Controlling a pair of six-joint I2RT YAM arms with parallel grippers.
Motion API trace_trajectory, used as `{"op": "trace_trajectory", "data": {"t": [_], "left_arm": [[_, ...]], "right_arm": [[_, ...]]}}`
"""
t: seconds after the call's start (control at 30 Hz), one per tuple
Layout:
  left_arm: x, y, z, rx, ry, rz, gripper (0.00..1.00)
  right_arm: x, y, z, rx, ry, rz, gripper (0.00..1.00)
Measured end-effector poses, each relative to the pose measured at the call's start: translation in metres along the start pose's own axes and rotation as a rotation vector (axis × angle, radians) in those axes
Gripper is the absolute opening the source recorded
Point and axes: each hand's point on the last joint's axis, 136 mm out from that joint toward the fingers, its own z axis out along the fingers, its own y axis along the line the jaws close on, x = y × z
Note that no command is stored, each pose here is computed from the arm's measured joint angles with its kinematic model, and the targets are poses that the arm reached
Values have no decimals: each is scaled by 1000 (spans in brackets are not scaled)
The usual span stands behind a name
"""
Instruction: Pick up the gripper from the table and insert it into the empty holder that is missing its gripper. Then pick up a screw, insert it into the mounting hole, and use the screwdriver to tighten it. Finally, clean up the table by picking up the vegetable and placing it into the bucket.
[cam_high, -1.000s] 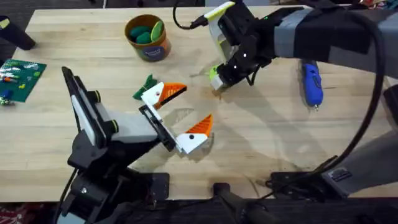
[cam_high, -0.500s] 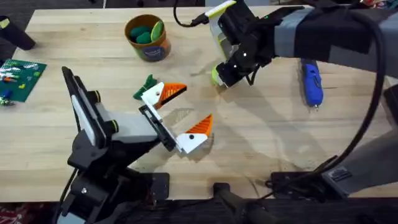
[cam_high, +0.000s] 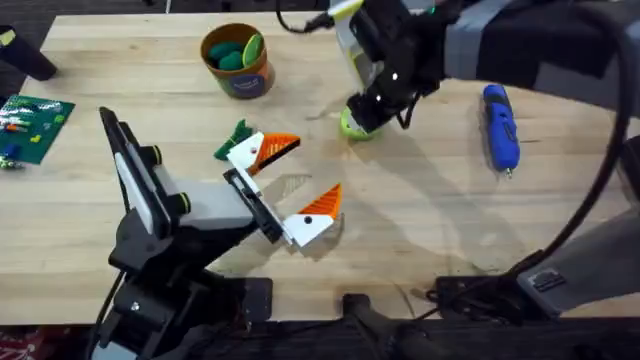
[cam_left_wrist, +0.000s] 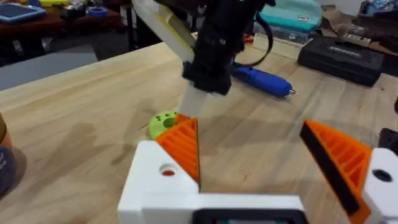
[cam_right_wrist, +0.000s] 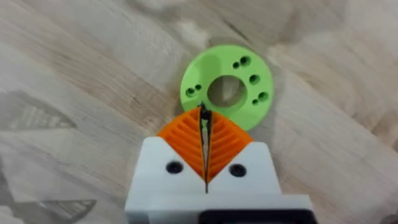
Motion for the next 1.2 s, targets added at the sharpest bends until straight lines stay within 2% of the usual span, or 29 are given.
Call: {"op": "trace_trajectory", "data": {"t": [0.27, 0.63, 1.2], "left_arm": [[0, 0, 0, 0, 0, 0, 986], [0, 0, 0, 0, 0, 0, 986], [0, 0, 0, 0, 1, 0, 986]], "right_arm": [[-29, 0, -45, -1, -54, -2, 7], [-33, 9, -88, -8, -25, -53, 7], [-56, 94, -169, -75, -148, -332, 7]]}}
